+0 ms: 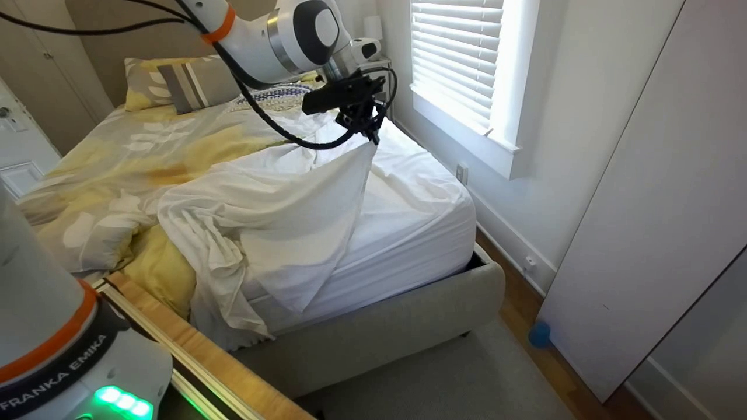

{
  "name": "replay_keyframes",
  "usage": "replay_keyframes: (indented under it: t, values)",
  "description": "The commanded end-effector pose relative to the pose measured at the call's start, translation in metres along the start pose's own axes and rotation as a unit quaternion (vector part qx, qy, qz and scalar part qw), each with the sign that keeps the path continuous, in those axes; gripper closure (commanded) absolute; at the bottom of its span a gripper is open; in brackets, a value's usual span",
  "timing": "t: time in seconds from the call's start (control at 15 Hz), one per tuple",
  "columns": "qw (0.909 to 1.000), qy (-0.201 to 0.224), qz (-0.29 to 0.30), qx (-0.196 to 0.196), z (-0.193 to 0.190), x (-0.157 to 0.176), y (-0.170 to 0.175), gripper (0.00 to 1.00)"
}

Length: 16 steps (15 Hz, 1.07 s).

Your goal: Pull the white bedsheet over the bottom right corner of the bed

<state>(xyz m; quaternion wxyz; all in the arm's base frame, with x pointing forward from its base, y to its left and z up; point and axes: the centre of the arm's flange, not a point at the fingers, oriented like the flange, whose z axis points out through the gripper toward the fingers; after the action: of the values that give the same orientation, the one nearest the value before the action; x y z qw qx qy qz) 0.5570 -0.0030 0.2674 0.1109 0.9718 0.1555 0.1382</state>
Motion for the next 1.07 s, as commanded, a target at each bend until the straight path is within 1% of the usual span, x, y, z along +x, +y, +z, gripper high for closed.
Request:
replay_keyframes:
  t: [0.0, 0.13, 0.2, 0.27, 0.33, 0.4, 0.47, 0.67, 0.87, 0.93, 1.0]
  values:
    - [1.0, 0.0, 0.0, 0.001, 0.0, 0.0, -0.003, 0.96]
    - [1.0, -0.001, 0.001, 0.002, 0.0, 0.0, -0.006, 0.96]
    - [1.0, -0.001, 0.001, 0.002, 0.0, 0.0, -0.006, 0.99]
    - [0.9997, 0.004, 0.022, -0.009, 0.008, 0.015, 0.009, 0.99]
    - [0.9987, 0.016, 0.041, -0.024, 0.013, 0.026, 0.025, 0.99]
    - [0.9963, 0.03, 0.069, -0.04, 0.018, 0.041, 0.049, 0.99]
    - [0.9934, 0.037, 0.097, -0.048, 0.02, 0.055, 0.073, 0.99]
    - [0.9804, 0.051, 0.175, -0.073, 0.025, 0.078, 0.151, 0.99]
    - [0.9609, 0.06, 0.255, -0.091, 0.039, 0.091, 0.225, 0.99]
    - [0.9529, 0.061, 0.282, -0.094, 0.045, 0.094, 0.248, 0.99]
    - [0.9513, 0.063, 0.288, -0.09, 0.045, 0.096, 0.253, 0.99]
